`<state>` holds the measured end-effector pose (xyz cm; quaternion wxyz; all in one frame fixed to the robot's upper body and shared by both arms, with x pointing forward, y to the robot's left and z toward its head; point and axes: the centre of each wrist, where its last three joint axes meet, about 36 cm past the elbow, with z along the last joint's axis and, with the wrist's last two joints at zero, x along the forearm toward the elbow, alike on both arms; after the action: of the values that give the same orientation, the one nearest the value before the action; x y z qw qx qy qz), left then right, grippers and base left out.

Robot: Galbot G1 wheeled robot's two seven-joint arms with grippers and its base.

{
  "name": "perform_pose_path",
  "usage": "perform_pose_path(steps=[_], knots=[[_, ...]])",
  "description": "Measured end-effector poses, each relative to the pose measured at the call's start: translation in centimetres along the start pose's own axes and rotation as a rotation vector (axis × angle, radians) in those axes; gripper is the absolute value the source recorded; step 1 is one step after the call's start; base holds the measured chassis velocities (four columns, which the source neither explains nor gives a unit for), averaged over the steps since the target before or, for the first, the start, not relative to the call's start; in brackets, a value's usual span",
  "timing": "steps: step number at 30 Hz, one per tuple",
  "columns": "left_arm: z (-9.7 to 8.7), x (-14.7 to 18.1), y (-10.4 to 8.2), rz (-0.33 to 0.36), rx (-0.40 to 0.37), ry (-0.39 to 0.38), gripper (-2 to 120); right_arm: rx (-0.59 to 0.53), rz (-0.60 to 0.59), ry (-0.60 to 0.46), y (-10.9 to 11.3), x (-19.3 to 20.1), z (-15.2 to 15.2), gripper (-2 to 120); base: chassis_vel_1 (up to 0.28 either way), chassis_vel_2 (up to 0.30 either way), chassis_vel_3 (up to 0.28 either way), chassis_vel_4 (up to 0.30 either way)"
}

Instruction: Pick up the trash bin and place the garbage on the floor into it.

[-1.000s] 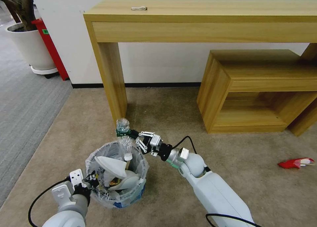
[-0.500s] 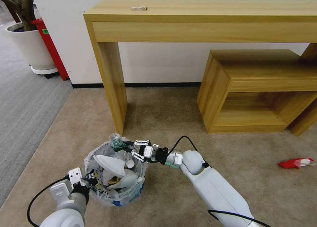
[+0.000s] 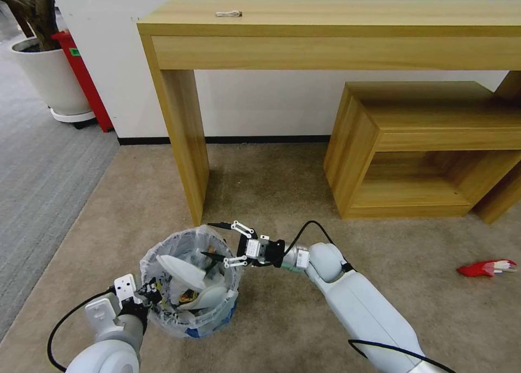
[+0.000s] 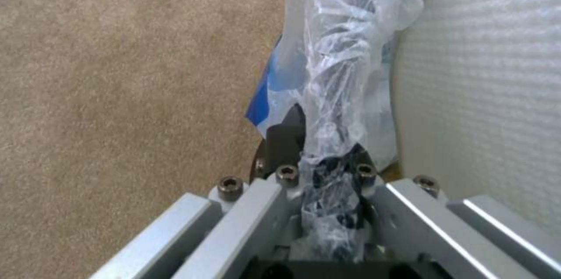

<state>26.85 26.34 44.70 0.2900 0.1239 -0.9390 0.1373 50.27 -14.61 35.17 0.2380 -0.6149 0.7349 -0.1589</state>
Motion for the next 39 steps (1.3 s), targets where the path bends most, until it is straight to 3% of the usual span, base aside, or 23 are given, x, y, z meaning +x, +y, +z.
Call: perform_pose_path(steps=[2, 4, 6, 8, 9, 10, 12, 14, 15, 18, 21, 24, 28, 33, 39], knots=[[-0.1, 0.0, 0.0, 0.000, 0.001, -0.001, 1, -0.004, 0.007, -0.005, 0.0, 0.1, -0.1, 89, 0.000, 0.000, 0.000, 0.000], [-0.4, 0.2, 0.2, 0.000, 0.009, -0.006, 1, -0.077, 0.145, -0.049, 0.2, 0.3, -0.8, 99, 0.000, 0.000, 0.000, 0.000], [-0.5, 0.2, 0.2, -0.001, 0.010, -0.007, 1, -0.094, 0.176, -0.056, 0.2, 0.3, -1.0, 99, 0.000, 0.000, 0.000, 0.000], [-0.7, 0.3, 0.5, -0.005, 0.014, -0.013, 1, -0.215, 0.422, -0.107, -0.2, 0.5, -3.0, 100, 0.000, 0.000, 0.000, 0.000], [-0.9, 0.3, 0.5, -0.005, 0.015, -0.016, 1, -0.241, 0.500, -0.113, -0.4, 0.7, -3.6, 100, 0.000, 0.000, 0.000, 0.000], [-0.9, 0.3, 0.5, -0.005, 0.015, -0.016, 1, -0.241, 0.500, -0.113, -0.4, 0.7, -3.6, 100, 0.000, 0.000, 0.000, 0.000], [-1.3, 0.7, 0.6, -0.001, 0.014, -0.029, 1, -0.309, 0.766, -0.112, -1.0, 1.9, -5.1, 100, 0.000, 0.000, 0.000, 0.000], [-1.3, 0.8, 0.6, 0.001, 0.013, -0.031, 1, -0.323, 0.824, -0.107, -1.0, 2.3, -5.4, 100, 0.000, 0.000, 0.000, 0.000], [-1.5, 1.0, 0.5, 0.007, 0.011, -0.037, 1, -0.344, 0.963, -0.076, -1.1, 3.8, -6.4, 100, 0.000, 0.000, 0.000, 0.000], [-1.7, 1.2, 0.3, 0.011, 0.005, -0.049, 1, -0.315, 1.119, -0.019, -0.9, 7.6, -8.5, 100, 0.000, 0.000, 0.000, 0.000], [-1.8, 1.3, 0.3, 0.008, 0.001, -0.060, 1, -0.278, 1.180, 0.024, -0.2, 9.6, -9.6, 100, 0.000, 0.000, 0.000, 0.000], [-2.2, 1.6, 0.2, -0.001, -0.013, -0.097, 1, -0.204, 1.277, 0.146, 2.2, 12.8, -10.9, 100, 0.000, 0.000, 0.000, 0.000], [-2.5, 1.9, 0.3, -0.015, -0.030, -0.134, 1, -0.123, 1.334, 0.228, 3.9, 15.5, -12.1, 100, 0.000, 0.000, 0.000, 0.000], [-2.8, 2.5, 0.2, -0.015, -0.036, -0.167, 1, -0.090, 1.378, 0.266, 5.9, 18.0, -13.6, 100, 0.000, 0.000, 0.000, 0.000], [-2.5, 2.9, -0.4, -0.002, -0.034, -0.180, 1, -0.117, 1.385, 0.259, 7.9, 17.2, -12.6, 100, 0.000, 0.000, 0.000, 0.000]])
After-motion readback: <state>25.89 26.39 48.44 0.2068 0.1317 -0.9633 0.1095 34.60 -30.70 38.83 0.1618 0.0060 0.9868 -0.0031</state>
